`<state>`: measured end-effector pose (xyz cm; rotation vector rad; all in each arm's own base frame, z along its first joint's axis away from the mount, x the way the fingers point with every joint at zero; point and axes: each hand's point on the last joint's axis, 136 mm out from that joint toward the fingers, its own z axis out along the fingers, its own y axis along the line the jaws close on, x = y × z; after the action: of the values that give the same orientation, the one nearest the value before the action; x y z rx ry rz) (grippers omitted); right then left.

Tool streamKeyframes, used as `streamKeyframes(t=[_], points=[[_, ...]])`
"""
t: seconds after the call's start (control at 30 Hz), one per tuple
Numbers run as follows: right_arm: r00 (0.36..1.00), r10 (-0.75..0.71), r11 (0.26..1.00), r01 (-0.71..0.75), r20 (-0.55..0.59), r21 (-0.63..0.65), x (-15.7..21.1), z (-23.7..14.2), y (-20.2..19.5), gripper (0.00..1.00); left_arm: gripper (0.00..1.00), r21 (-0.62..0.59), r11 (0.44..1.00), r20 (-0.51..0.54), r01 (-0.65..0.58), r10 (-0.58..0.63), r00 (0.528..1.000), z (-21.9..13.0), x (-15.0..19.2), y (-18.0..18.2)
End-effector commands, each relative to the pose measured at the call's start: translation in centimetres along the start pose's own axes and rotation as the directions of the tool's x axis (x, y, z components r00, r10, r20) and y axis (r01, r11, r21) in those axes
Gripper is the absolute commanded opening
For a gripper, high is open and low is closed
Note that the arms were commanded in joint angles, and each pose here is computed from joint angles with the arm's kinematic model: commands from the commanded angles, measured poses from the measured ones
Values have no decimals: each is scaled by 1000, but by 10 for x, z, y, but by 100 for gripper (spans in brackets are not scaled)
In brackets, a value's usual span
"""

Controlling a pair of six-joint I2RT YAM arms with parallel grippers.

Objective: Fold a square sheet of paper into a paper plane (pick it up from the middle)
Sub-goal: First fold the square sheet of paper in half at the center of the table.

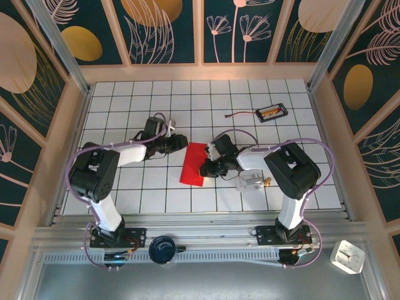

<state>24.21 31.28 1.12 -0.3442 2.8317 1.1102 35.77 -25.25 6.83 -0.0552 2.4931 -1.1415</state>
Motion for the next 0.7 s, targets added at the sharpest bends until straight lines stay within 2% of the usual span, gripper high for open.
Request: streamKeyframes(t=[0.0, 0.1, 0.23, 0.33, 0.43, 0.5, 0.67], points=[[987, 123, 945, -84, -106, 317, 49, 10, -88, 7, 34, 44, 999, -111, 27, -22, 994, -1, 48, -11], [987, 123, 945, -83, -107, 318, 49, 11, -88, 7, 32, 40, 998, -177, 53, -45, 983, -4, 77, -5], [987, 122, 943, -82, -108, 321, 50, 11, -89, 7, 29, -68, 997, -224, 39, -53, 973, -8, 101, 26], [986, 121, 943, -79, -112, 323, 51, 12, -90, 7, 27, -153, 987, -232, 37, -73, 970, -12, 109, 51], [986, 121, 942, -78, -112, 326, 51, 11, -91, 7, 25, -200, 978, -189, 55, -94, 977, -22, 104, 67], [987, 120, 942, -77, -112, 328, 51, 11, -91, 7, 25, -197, 980, -161, 38, -71, 984, -29, 98, 62], [986, 121, 940, -78, -111, 333, 51, 10, -92, 7, 29, -30, 999, -153, 12, -16, 988, -40, 101, 16]])
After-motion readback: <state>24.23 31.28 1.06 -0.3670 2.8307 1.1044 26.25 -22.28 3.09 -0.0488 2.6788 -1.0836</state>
